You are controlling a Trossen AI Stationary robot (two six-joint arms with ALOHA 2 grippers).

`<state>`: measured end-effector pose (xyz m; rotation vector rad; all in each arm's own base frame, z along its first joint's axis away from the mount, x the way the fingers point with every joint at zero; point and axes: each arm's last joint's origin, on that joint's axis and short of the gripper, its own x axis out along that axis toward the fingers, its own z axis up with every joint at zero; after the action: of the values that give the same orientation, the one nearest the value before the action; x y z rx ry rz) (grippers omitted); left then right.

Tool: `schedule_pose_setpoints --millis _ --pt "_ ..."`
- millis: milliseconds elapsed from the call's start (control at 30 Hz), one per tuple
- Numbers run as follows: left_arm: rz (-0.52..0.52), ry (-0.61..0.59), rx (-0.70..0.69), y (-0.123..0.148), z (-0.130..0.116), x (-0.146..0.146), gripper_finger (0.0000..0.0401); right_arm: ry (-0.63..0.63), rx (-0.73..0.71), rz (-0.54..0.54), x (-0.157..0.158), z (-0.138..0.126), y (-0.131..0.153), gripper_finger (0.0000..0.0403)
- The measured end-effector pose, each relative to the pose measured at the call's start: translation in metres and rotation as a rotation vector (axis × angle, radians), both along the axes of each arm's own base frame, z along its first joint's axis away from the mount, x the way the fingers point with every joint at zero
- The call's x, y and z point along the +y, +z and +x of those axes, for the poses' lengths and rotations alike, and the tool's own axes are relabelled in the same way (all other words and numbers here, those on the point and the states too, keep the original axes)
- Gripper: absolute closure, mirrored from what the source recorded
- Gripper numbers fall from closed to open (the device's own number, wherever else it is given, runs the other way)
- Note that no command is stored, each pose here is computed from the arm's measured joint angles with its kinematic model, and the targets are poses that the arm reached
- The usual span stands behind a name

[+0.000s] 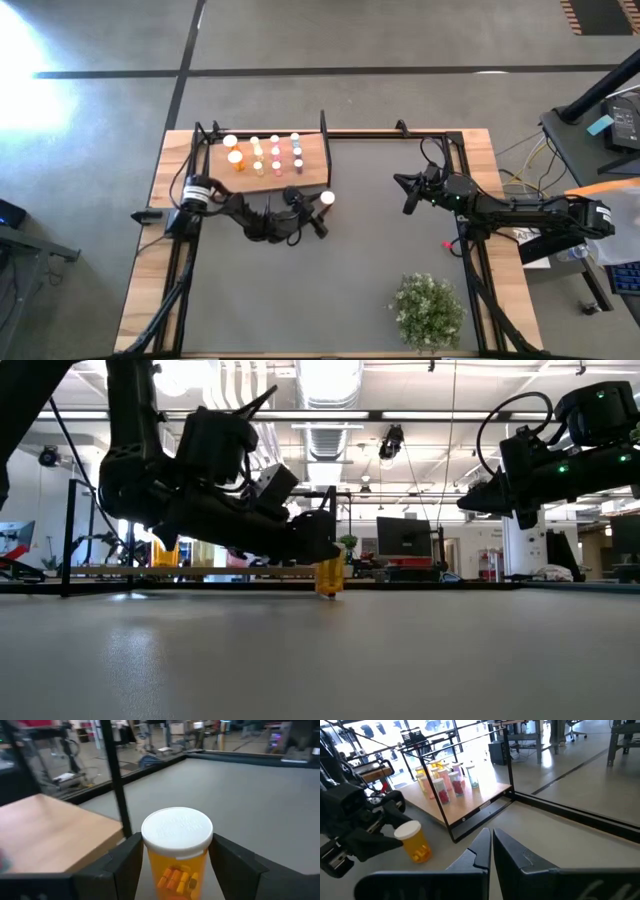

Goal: Pick and place medicine bottles onto shelf by color
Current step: Put the orange pill bottle on the shelf aligned with the other orange pill bottle

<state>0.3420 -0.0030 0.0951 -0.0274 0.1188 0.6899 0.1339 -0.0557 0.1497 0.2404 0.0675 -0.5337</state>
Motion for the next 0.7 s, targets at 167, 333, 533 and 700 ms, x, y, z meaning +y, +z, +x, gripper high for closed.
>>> schedule_pose_setpoints --millis 167,333,533,700 --pt "0.021 0.088 -0.013 0.008 -0.009 -0.013 0.0201 0.000 0.001 0.000 0.000 0.000 0.000 0.0394" --pt "0.040 0.155 -0.019 0.016 -0.028 -0.029 0.0201 0.000 0.000 0.000 0.000 0.000 0.000 0.0394" --pt "0.077 0.298 -0.018 0.021 -0.052 -0.046 0.0201 0.000 0.000 0.000 0.000 0.000 0.000 0.0394" --pt "0.103 0.409 -0.024 0.025 -0.071 -0.056 0.0201 0.000 0.000 0.000 0.000 0.000 0.000 0.0394"
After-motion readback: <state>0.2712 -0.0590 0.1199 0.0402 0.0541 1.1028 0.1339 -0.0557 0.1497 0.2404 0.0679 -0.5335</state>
